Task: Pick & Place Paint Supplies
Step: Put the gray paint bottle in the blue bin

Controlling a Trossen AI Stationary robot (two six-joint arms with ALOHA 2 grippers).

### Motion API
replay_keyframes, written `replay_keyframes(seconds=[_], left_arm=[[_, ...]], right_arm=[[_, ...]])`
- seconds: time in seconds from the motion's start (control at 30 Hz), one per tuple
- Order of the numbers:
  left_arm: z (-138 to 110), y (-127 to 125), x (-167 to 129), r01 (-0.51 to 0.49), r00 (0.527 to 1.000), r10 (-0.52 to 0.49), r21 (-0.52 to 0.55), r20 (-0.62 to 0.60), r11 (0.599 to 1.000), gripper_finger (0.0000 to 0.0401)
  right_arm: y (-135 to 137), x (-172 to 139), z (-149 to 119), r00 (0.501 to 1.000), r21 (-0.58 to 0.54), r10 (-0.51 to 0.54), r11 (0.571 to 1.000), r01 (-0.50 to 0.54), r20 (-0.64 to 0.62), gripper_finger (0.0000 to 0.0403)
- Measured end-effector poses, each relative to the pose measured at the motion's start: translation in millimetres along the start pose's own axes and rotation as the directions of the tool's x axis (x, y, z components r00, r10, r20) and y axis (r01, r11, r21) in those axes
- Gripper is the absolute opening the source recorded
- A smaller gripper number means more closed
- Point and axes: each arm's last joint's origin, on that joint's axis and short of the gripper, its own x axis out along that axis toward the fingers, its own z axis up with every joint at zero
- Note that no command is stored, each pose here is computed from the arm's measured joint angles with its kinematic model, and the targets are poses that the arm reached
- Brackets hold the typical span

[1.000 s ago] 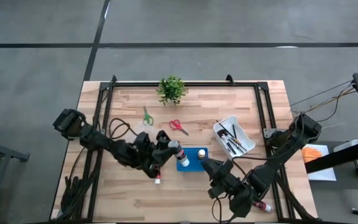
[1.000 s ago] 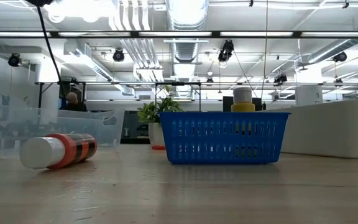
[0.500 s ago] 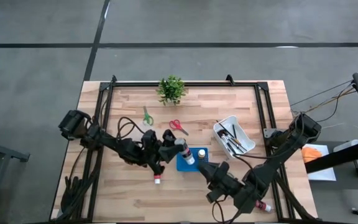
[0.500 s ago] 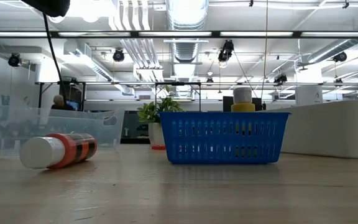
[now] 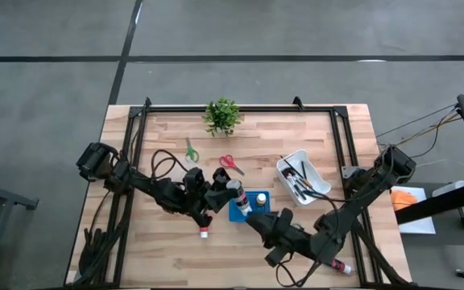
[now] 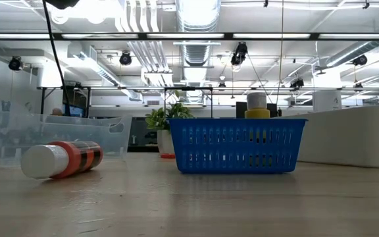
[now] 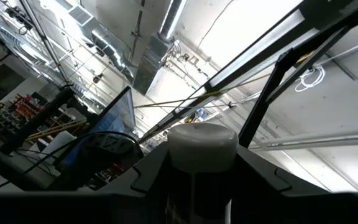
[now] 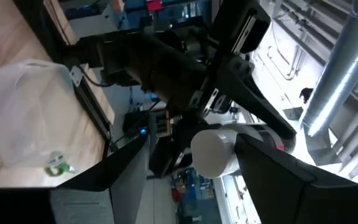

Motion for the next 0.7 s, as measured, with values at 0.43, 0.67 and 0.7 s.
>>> replay_keyframes(seconds=[0.43, 0.67, 0.7], left_arm=[[0.9, -3.4, 2.1, 0.066, 0.998, -0.066, -0.004, -0.015, 0.998, 0.0147], [-0.3, -7.8, 1.1, 0.196, 0.979, -0.194, 0.034, -0.062, 0.98, 0.0147], [-0.4, -8.3, 1.0, 0.215, 0.975, -0.211, 0.049, -0.069, 0.975, 0.0147]], right_arm=[[-14.1, 8.5, -2.7, 0.996, 0.007, -0.085, 0.996, 0.085, 0.022, 0.0238], [-14.2, -9.5, 5.1, 0.994, 0.037, -0.086, 0.996, 0.084, 0.067, 0.0238], [-14.1, -11.5, 5.7, 0.993, 0.046, -0.089, 0.995, 0.085, 0.073, 0.0238]])
